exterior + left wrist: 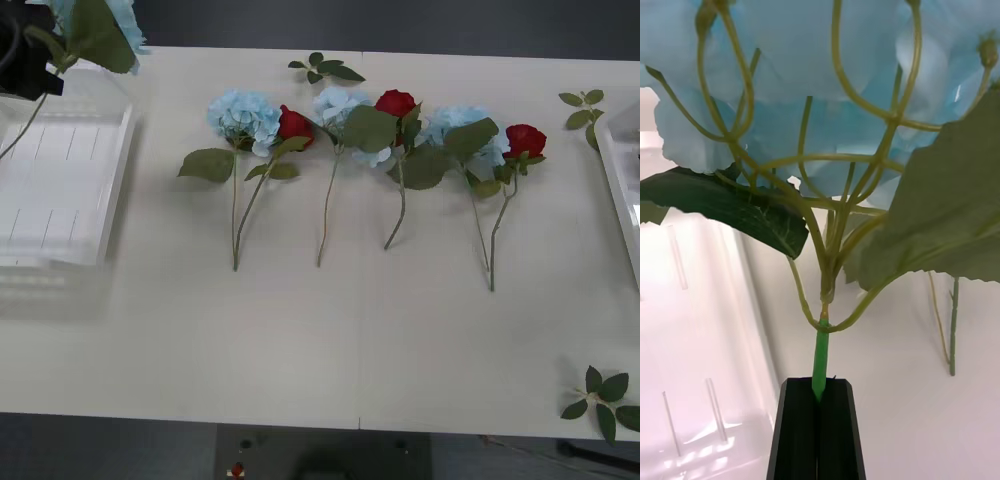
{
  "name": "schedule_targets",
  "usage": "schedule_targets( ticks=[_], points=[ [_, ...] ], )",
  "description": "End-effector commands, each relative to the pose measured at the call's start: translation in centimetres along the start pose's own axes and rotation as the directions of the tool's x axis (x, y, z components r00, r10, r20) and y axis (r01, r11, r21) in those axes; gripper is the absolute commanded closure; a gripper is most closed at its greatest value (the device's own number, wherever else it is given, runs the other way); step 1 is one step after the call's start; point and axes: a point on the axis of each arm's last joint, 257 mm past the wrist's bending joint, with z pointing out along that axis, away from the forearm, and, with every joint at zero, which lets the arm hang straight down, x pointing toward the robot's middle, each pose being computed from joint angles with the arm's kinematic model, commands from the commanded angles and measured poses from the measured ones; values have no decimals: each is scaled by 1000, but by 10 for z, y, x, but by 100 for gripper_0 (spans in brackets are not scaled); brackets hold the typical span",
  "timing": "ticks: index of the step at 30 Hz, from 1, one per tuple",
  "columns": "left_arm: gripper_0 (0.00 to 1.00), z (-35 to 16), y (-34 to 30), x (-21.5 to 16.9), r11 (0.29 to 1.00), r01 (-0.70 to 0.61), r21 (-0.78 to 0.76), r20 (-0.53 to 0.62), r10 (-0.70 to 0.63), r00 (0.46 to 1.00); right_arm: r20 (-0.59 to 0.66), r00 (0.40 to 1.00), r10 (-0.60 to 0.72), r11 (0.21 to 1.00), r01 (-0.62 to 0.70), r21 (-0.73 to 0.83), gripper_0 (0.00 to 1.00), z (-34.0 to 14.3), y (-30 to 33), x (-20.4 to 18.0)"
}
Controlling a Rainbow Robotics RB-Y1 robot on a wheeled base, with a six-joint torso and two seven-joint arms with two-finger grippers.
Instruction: Put the red flowers into the right box and the blue flowers into the left box
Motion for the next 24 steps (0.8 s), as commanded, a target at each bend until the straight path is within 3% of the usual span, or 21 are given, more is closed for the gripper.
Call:
schedule_targets(
  ticks=[1, 6, 12, 17, 24],
  points=[
    [100, -28, 17, -6, 993, -114, -38, -8, 114, 993, 9, 998, 62, 990, -60, -126, 4, -36, 14, -34],
    [100, -60, 37, -12, 989, -134, -67, 7, 135, 991, -84, 986, 141, 936, -160, -313, 4, -88, 48, -46],
    [100, -79, 47, -14, 987, -144, -74, 22, 146, 989, -185, 953, 242, 859, -299, -415, 4, -135, 91, -59],
    [100, -73, 48, -22, 985, -150, -87, 46, 154, 987, -254, 920, 298, 809, -385, -444, 4, -148, 138, -65],
    [100, -61, 82, -22, 993, 1, -116, 64, 7, 998, -252, 920, 299, 794, -387, -469, 4, -144, 202, -68]
  ],
)
